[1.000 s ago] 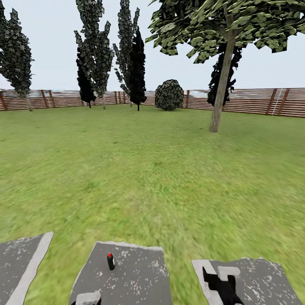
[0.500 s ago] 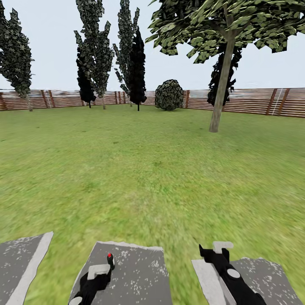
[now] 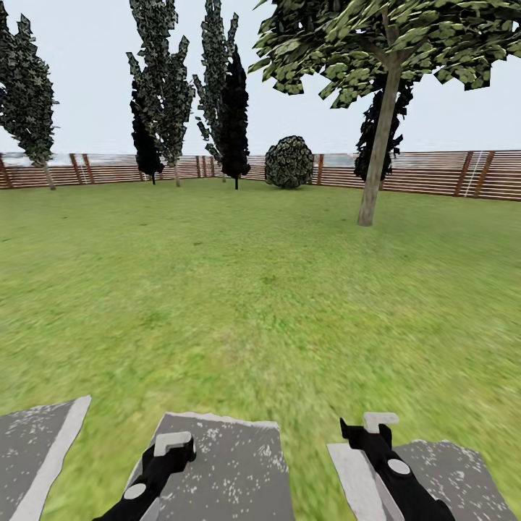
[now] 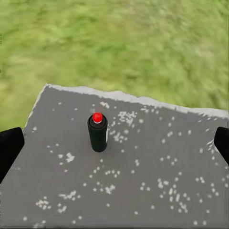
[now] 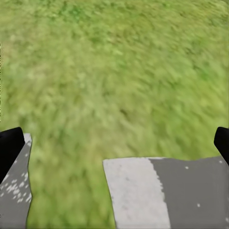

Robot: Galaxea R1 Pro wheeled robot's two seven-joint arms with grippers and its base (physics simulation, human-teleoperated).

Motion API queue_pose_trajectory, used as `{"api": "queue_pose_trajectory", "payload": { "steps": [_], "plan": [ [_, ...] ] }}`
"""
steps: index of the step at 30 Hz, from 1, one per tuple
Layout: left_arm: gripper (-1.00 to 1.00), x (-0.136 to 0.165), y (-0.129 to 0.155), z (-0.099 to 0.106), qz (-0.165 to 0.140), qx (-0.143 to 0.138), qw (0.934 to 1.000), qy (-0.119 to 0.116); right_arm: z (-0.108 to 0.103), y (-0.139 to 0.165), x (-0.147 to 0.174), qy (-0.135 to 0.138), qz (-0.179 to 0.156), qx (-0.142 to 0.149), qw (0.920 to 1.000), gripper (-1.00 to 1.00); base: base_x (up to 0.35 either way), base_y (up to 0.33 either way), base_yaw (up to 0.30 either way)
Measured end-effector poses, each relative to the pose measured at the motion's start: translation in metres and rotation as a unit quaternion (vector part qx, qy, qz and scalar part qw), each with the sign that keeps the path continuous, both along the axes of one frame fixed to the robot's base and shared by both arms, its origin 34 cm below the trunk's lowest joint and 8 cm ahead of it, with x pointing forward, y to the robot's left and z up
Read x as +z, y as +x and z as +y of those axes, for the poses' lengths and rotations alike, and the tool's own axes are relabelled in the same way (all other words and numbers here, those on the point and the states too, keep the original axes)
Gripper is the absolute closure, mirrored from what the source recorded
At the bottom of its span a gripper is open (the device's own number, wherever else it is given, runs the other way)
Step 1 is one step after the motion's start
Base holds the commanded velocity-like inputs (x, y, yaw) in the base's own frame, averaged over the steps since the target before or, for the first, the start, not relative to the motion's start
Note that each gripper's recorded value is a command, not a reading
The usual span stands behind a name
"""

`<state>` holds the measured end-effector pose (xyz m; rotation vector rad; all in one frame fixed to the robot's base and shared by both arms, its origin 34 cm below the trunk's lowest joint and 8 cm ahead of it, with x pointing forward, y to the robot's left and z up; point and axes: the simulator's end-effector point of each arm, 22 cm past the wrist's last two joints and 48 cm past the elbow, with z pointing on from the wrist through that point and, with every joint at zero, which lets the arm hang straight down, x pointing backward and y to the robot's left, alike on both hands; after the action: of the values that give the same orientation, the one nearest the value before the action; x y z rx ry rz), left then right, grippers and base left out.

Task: Pick up the pesticide atomizer in the garden and spray insectifuge to fully cover both potted plants in the garden.

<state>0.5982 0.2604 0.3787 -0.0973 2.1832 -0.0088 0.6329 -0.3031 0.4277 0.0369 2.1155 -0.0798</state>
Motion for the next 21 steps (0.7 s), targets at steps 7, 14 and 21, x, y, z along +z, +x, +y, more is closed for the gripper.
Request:
{"api": "queue_pose_trajectory", "payload": {
  "steps": [7,14,21],
  "plan": [
    [-1.00,-0.0001,-0.0002,-0.0003,0.000,0.001,1.0000,-0.001,-0.0003,-0.0013,-0.0014,-0.001,0.002,0.000,1.0000,-1.00,0.000,-0.231,0.049],
    [-1.00,0.0000,-0.0001,0.0011,0.000,0.004,1.0000,0.000,-0.0003,-0.0014,-0.0017,-0.001,0.002,0.000,1.0000,-1.00,-0.029,-0.267,0.247],
    [-1.00,0.0001,-0.0001,0.0022,-0.001,0.005,1.0000,0.001,-0.0005,-0.0016,-0.0019,-0.001,0.002,0.000,1.0000,-1.00,-0.043,-0.269,0.273]
  ]
}}
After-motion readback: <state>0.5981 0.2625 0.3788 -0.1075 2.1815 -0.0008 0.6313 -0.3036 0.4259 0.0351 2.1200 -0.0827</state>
